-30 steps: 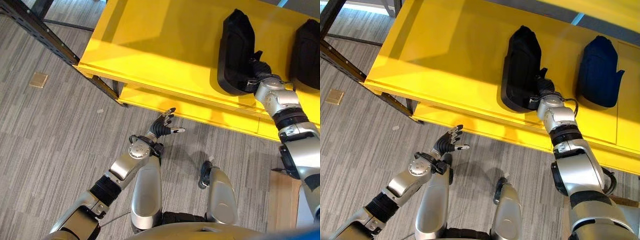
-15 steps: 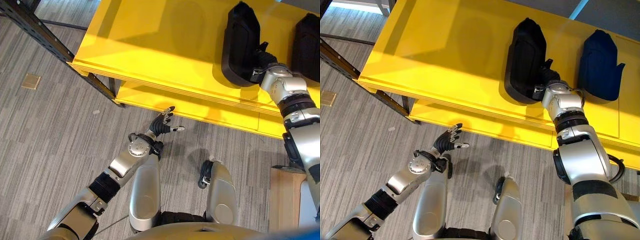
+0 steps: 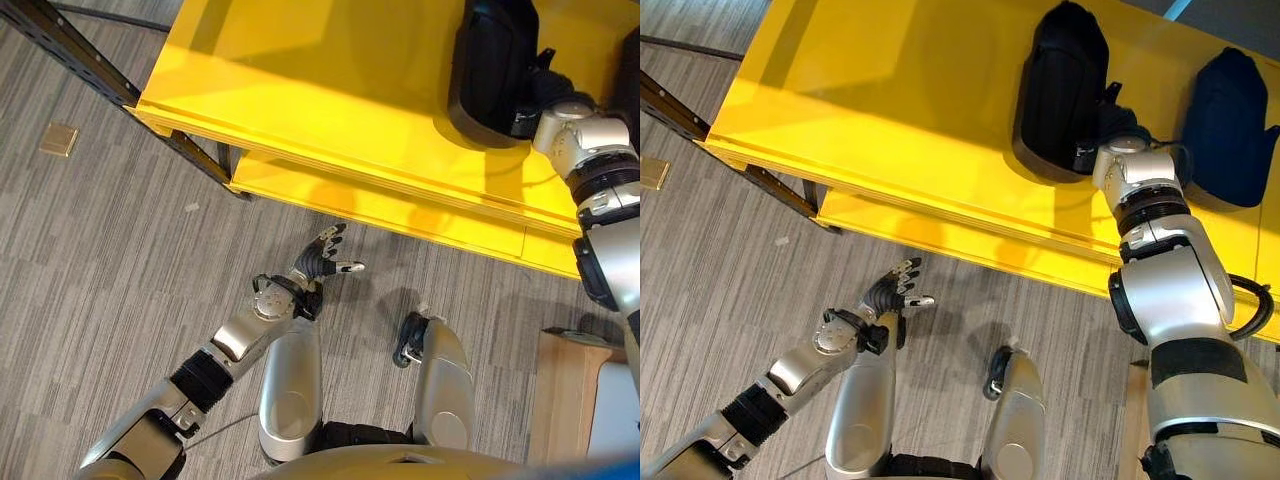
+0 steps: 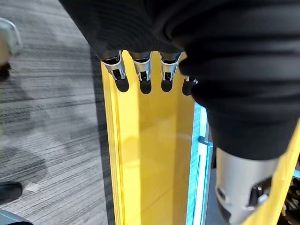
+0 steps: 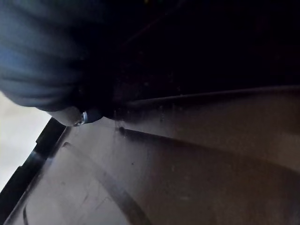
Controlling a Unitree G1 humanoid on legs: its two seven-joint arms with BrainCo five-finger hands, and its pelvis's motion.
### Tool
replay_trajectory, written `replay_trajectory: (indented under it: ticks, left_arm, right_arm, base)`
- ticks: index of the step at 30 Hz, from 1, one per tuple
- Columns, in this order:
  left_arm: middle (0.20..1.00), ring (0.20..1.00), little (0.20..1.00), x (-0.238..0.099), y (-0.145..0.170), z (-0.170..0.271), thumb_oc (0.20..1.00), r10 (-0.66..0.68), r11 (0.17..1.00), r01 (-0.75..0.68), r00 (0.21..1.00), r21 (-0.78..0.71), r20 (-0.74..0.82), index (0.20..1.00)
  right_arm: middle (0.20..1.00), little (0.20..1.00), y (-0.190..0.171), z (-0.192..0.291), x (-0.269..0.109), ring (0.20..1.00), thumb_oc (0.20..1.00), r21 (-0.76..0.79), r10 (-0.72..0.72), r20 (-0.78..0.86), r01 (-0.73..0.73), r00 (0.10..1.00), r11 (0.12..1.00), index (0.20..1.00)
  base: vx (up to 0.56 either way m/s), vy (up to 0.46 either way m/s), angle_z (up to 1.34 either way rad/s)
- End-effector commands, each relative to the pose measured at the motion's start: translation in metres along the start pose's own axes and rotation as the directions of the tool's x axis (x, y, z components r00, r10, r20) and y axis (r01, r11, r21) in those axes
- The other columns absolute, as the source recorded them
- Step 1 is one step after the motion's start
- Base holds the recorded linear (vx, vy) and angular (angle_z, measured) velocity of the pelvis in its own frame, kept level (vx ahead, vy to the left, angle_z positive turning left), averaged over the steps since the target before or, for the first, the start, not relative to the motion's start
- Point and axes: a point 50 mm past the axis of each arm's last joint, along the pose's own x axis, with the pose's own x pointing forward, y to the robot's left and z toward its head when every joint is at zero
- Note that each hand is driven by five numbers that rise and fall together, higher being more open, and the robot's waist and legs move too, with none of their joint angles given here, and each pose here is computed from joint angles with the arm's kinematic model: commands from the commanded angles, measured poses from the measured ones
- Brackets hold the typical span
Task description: Move parts from the plastic box to the shelf.
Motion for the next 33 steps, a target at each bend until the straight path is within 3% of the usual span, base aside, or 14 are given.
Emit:
replay_trajectory:
  ticks: [1, 21, 33]
  left_arm:
    - [1.000, 1.000, 1.000, -0.006, -0.013, 0.018, 1.000, -0.066, 0.996, 0.072, 0.990, -0.049, 0.122, 1.000]
    - [1.000, 1.000, 1.000, -0.019, -0.011, 0.006, 1.000, -0.071, 0.994, 0.080, 0.991, -0.069, 0.116, 1.000]
    - [1.000, 1.000, 1.000, -0.023, -0.012, 0.003, 1.000, -0.072, 0.993, 0.082, 0.991, -0.086, 0.117, 1.000]
  right_arm:
    - [0.200, 0.200, -0.030, 0.039, -0.004, 0.200, 0.200, 0.039, -0.114, 0.119, 0.110, 0.986, 0.993, 0.200]
    - [0.200, 0.200, -0.054, 0.055, -0.008, 0.200, 0.200, 0.016, -0.275, 0.178, 0.277, 0.945, 0.961, 0.200]
    - [0.200, 0.200, -0.064, 0.059, -0.009, 0.200, 0.200, -0.051, -0.291, 0.187, 0.305, 0.938, 0.951, 0.200]
  base:
    - [0.00, 0.000, 0.00]
    - [0.04, -0.006, 0.01]
    - [0.01, -0.002, 0.00]
